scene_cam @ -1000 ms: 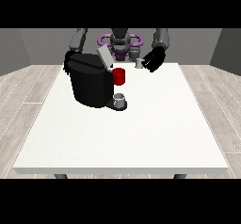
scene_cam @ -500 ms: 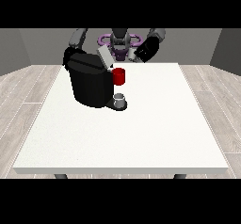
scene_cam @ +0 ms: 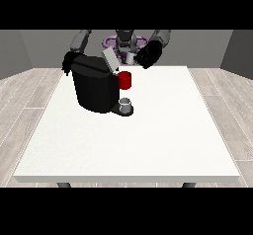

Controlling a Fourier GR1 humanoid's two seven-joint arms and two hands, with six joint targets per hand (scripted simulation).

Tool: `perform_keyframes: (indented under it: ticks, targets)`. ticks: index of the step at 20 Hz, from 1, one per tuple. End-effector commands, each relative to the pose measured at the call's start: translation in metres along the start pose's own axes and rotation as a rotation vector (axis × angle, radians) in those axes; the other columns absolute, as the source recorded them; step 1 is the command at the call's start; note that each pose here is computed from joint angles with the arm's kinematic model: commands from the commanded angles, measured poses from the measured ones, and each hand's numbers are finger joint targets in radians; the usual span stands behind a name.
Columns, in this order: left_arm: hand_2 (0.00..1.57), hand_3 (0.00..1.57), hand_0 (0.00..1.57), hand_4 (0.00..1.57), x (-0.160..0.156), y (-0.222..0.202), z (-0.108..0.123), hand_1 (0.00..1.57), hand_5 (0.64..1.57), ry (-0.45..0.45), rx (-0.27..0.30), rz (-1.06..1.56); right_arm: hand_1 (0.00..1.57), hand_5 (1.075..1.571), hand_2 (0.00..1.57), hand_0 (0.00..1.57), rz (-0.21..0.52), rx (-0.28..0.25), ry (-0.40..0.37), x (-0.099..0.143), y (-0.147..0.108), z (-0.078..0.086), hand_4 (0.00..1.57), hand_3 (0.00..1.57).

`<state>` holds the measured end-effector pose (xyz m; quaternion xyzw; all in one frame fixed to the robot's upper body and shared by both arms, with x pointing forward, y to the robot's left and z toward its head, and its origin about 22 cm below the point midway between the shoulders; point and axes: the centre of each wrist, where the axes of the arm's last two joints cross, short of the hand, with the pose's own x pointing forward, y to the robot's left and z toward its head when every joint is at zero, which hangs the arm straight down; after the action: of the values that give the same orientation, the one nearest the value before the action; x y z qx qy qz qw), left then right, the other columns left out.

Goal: Insert the coffee pod into the coffee machine and close the lid

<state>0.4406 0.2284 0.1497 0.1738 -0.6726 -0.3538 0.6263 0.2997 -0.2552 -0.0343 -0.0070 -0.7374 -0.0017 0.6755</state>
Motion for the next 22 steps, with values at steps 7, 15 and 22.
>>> perform_keyframes:
  ticks: [7, 15, 22]
  targets:
    - [1.44, 1.41, 1.39, 0.61, 0.017, 0.038, -0.007, 1.39, 1.571, -0.01, 0.147, 0.02, 0.0, 1.571, 0.0, 0.0, 0.008, 0.102, -0.106, 0.024, -0.012, -0.017, 0.12, 0.0]
    - [1.48, 1.39, 1.44, 0.6, 0.044, 0.087, -0.005, 1.44, 1.571, -0.065, 0.181, 0.081, 0.0, 1.571, 0.0, 0.0, -0.001, 0.166, -0.154, 0.021, -0.012, -0.024, 0.28, 0.0]
    - [1.49, 1.42, 1.43, 0.68, 0.051, 0.114, 0.002, 1.43, 1.571, -0.069, 0.206, -0.031, 0.0, 1.571, 0.0, 0.0, -0.009, 0.147, -0.182, 0.023, -0.012, -0.032, 0.2, 0.0]
